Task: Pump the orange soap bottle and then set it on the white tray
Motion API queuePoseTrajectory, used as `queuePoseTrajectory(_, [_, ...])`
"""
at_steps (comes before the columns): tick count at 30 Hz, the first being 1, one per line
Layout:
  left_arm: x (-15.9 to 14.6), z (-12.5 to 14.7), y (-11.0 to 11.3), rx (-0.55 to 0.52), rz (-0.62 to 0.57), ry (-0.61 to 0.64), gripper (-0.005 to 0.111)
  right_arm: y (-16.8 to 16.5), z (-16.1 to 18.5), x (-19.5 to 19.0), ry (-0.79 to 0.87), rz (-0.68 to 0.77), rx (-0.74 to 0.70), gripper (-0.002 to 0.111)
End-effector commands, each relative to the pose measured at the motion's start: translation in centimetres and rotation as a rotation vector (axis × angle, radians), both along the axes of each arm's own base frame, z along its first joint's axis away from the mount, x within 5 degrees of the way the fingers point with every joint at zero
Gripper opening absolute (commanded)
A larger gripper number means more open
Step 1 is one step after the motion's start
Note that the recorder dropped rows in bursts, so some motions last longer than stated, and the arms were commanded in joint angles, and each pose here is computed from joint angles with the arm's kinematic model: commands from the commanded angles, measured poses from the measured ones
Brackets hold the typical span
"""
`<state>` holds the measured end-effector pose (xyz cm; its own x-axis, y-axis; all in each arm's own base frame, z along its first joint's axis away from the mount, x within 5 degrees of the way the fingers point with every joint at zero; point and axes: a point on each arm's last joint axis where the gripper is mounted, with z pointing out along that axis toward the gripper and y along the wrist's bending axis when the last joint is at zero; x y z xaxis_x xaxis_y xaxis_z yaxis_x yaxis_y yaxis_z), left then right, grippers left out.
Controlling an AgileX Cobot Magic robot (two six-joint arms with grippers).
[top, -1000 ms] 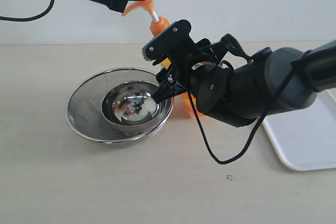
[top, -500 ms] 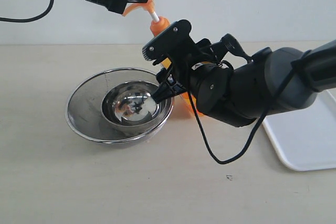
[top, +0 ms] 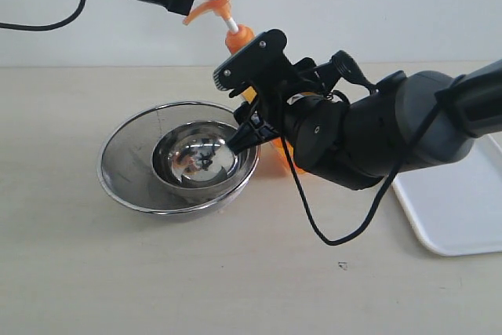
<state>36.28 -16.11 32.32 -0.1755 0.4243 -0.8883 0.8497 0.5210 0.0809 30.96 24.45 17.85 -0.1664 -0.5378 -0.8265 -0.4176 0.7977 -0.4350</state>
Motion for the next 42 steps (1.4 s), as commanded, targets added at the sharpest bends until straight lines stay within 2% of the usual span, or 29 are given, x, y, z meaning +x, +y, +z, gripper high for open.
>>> queuePoseTrajectory(1, [0.3, -1.61, -0.34, 0.031, -0.023, 0.043, 0.005, 0.15, 0.55, 0.1, -0.027, 0.009, 0.002, 0.0])
queuePoseTrajectory(10, [-0.26, -1.6, -0.47, 0.034, -0.066, 0.079, 0.005, 0.15, 0.55, 0.1, -0.027, 0.009, 0.002, 0.0])
queuePoseTrajectory(28, [-0.4, -1.89, -0.18, 0.084, -0.059, 0.1, 0.005, 0.13, 0.58, 0.12, -0.031, 0.008, 0.0, 0.0])
queuePoseTrajectory(42, [-0.37, -1.88, -0.16, 0.083, -0.055, 0.099, 0.005, 0.13, 0.58, 0.12, -0.031, 0.007, 0.001, 0.0])
